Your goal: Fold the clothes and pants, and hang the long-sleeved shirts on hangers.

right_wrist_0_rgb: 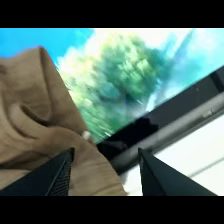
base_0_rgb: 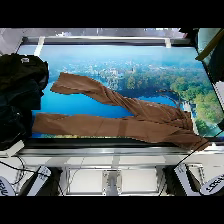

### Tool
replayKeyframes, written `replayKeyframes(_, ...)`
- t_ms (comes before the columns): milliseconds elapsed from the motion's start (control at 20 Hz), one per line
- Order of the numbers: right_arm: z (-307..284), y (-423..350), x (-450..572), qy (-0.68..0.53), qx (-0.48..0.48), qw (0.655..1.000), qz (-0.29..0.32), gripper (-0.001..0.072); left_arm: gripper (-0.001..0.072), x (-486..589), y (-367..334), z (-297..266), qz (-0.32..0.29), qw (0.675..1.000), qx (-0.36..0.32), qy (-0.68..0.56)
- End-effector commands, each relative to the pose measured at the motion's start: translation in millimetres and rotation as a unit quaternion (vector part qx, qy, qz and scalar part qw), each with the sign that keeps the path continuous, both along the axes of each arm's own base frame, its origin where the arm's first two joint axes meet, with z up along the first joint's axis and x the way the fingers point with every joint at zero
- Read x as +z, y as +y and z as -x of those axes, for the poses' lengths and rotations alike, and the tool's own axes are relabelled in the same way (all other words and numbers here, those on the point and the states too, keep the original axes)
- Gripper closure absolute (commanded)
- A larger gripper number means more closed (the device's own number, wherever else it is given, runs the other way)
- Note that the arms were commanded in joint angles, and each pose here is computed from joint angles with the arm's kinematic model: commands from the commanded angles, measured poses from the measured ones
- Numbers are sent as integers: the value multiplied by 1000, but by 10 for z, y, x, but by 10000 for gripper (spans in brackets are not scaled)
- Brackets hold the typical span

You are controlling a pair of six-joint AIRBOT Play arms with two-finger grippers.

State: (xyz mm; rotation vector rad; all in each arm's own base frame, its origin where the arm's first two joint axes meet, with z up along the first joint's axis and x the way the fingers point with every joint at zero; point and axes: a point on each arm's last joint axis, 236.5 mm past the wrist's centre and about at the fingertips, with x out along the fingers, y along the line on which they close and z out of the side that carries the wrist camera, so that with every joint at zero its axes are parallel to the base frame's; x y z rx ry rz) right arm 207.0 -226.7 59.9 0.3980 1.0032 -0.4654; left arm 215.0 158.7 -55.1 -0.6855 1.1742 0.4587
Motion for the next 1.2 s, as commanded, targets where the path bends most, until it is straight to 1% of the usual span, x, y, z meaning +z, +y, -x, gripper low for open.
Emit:
replayKeyframes(0,-178,113,326,-45,7,999,-20,267,85,-176,-106,-282,55,996,26,-63)
replayKeyframes(50,-243,171,402,-61,14,998,-29,267,88,-199,-135,-386,71,994,28,-81)
replayKeyframes(150,-356,267,528,-90,23,995,-46,267,127,-290,-209,-520,103,990,29,-96)
replayKeyframes(250,-441,345,623,-113,31,991,-60,267,130,-439,-280,-512,124,989,28,-79)
replayKeyframes(350,-483,385,681,-125,36,989,-66,267,241,-533,-321,-522,128,989,16,-71)
replayKeyframes(450,-510,421,701,-132,39,988,-73,268,253,-558,-342,-585,126,989,15,-74)
replayKeyframes(500,-521,437,713,-136,40,987,-76,267,450,-526,-352,-637,129,988,17,-82)
replayKeyframes(550,-518,451,712,-135,42,987,-79,267,686,-456,-329,-696,125,988,10,-91)
replayKeyframes(650,-507,467,733,-132,46,987,-78,268,694,-199,-255,-797,109,988,-19,-108)
replayKeyframes(700,-510,461,764,-133,48,987,-75,267,695,-40,-217,-793,94,989,-48,-104)
replayKeyframes(850,-527,431,868,-139,50,987,-62,268,694,323,-141,-522,68,991,-109,-33)
replayKeyframes(1000,-531,423,887,-140,51,987,-59,268,692,433,-225,-354,81,987,-138,-1)
replayKeyframes(1050,-531,424,887,-140,51,987,-59,266,613,434,-275,-341,91,986,-142,2)
replayKeyframes(1100,-530,425,886,-140,54,987,-57,266,253,446,-285,-343,91,986,-143,1)
replayKeyframes(1150,-530,425,887,-140,54,987,-57,265,-10,484,-303,-374,92,985,-143,-7)
